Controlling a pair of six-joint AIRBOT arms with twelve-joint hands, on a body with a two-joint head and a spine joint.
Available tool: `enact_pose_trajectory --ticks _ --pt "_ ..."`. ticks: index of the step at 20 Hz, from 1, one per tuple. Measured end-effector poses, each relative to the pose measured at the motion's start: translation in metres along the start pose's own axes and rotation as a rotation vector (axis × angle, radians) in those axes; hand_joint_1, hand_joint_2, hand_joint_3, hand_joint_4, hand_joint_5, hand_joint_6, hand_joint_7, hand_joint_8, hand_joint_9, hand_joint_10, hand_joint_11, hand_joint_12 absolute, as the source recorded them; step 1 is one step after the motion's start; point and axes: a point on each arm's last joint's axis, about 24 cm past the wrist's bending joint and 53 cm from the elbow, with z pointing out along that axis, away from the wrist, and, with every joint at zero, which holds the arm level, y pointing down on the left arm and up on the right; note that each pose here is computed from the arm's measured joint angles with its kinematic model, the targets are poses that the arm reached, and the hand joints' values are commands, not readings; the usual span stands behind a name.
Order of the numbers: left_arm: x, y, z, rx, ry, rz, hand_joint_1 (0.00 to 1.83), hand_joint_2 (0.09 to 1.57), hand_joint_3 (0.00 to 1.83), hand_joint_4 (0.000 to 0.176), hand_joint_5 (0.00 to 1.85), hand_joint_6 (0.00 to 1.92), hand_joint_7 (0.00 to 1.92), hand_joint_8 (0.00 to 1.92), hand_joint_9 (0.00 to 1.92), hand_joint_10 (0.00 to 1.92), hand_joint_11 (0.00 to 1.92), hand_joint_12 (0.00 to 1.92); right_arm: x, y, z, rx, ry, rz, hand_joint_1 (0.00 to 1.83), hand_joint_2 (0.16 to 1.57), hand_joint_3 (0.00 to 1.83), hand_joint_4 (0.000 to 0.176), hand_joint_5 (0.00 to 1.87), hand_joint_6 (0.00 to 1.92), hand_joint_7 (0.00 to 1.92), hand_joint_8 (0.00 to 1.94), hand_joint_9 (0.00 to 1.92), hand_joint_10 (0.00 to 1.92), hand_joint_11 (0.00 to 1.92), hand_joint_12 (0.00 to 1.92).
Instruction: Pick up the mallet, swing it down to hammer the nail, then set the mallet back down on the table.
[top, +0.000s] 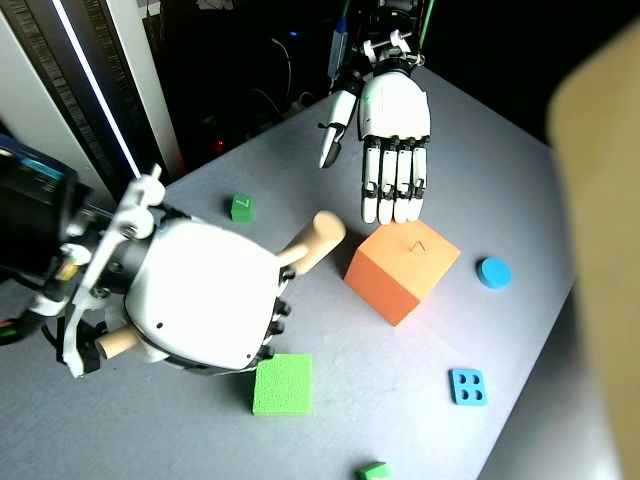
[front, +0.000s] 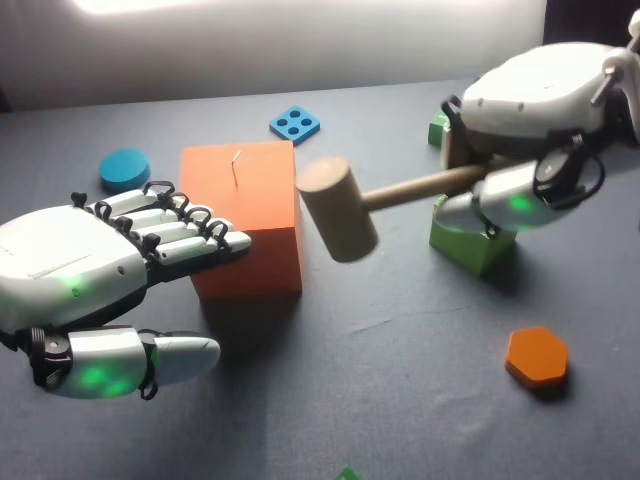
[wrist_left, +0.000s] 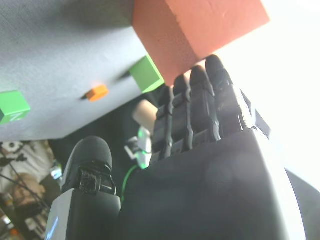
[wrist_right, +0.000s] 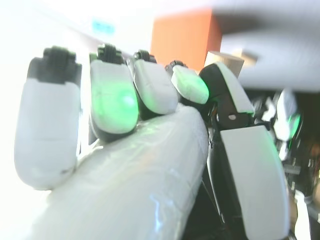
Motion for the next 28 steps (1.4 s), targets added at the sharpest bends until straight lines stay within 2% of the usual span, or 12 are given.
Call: enact_pose_trajectory --ticks 3,8,9,11,14,16,17,19,21,23,26,28 --pt "-0.001 0.0 0.0 0.001 -0.001 0.001 0.0 1.35 0.0 0.0 0.14 0.0 0.19 0.0 0.16 0.0 0.0 0.42 -0.023 0.008 0.006 -0.068 -0.059 0.0 0.47 1.57 0.05 0.176 1.41 1.92 1.67 1.94 1.77 1.92 1.92 1.92" --pt "0.0 0.0 0.0 0.0 0.0 0.001 0.0 1.34 0.0 0.0 0.18 0.01 0.23 0.01 0.23 0.01 0.0 0.57 -0.044 0.03 0.007 -0.186 -0.149 -0.138 0.45 1.57 0.05 0.176 1.38 1.92 1.68 1.94 1.78 1.92 1.92 1.92" --pt "-0.001 -0.001 0.0 0.002 -0.001 0.001 0.0 1.33 0.0 0.0 0.17 0.0 0.22 0.0 0.21 0.0 0.0 0.55 -0.048 0.031 0.006 -0.203 -0.187 -0.137 0.45 1.57 0.05 0.176 1.38 1.92 1.67 1.94 1.78 1.92 1.92 1.92" --pt "-0.001 -0.001 0.0 0.002 -0.001 0.001 0.0 1.34 0.0 0.0 0.18 0.0 0.23 0.0 0.22 0.0 0.0 0.55 -0.054 0.022 0.006 -0.184 -0.25 -0.109 0.48 1.57 0.03 0.176 1.36 1.92 1.66 1.94 1.76 1.92 1.92 1.92" --pt "-0.001 -0.001 0.0 0.001 -0.001 0.001 0.0 1.34 0.0 0.0 0.15 0.0 0.21 0.0 0.2 0.0 0.0 0.52 -0.05 0.012 0.011 -0.139 -0.232 -0.036 0.48 1.57 0.02 0.176 1.37 1.92 1.66 1.94 1.76 1.92 1.92 1.92" --pt "-0.001 0.0 0.0 0.001 -0.001 0.002 0.0 1.34 0.0 0.0 0.16 0.0 0.22 0.0 0.21 0.0 0.0 0.56 -0.041 0.019 0.016 -0.126 -0.22 -0.026 0.47 1.57 0.02 0.176 1.36 1.92 1.66 1.94 1.76 1.92 1.92 1.92" --pt "-0.001 0.0 0.0 0.001 -0.001 0.003 0.0 1.34 0.0 0.0 0.16 0.0 0.22 0.0 0.21 0.0 0.0 0.56 -0.039 0.024 0.018 -0.12 -0.227 -0.053 0.47 1.57 0.03 0.176 1.35 1.92 1.64 1.94 1.75 1.92 1.91 1.92" --pt "-0.001 0.0 0.0 0.001 -0.001 0.003 0.0 1.34 0.0 0.0 0.16 0.0 0.21 0.0 0.2 0.0 0.0 0.54 -0.038 0.031 0.023 -0.092 -0.263 -0.078 0.49 1.57 0.02 0.176 1.35 1.92 1.63 1.94 1.74 1.92 1.9 1.92" --pt "0.0 -0.001 0.001 0.002 0.0 0.003 0.0 1.34 0.0 0.0 0.18 0.01 0.23 0.01 0.22 0.01 0.0 0.58 -0.041 0.031 0.026 -0.062 -0.297 -0.067 0.55 1.55 0.0 0.176 1.36 1.92 1.64 1.94 1.75 1.92 1.91 1.92" --pt "-0.001 0.0 0.001 0.002 -0.001 0.005 0.0 1.34 0.0 0.0 0.15 0.0 0.21 0.0 0.21 0.0 0.0 0.54 -0.048 0.03 0.027 -0.04 -0.34 -0.042 0.52 1.57 0.01 0.176 1.37 1.92 1.66 1.94 1.76 1.92 1.92 1.92" --pt "-0.001 0.0 0.001 0.002 -0.001 0.005 0.0 1.34 0.0 0.0 0.15 0.0 0.2 0.0 0.2 0.0 0.0 0.52 -0.049 0.04 0.036 -0.042 -0.365 -0.05 0.49 1.57 0.01 0.176 1.37 1.92 1.66 1.94 1.76 1.92 1.92 1.92" --pt "-0.001 0.0 0.001 0.002 0.0 0.004 0.0 1.35 0.0 0.0 0.16 0.01 0.22 0.01 0.21 0.01 0.0 0.54 -0.043 0.051 0.044 -0.059 -0.356 -0.057 0.56 1.55 0.01 0.176 1.38 1.92 1.65 1.94 1.75 1.92 1.92 1.92"
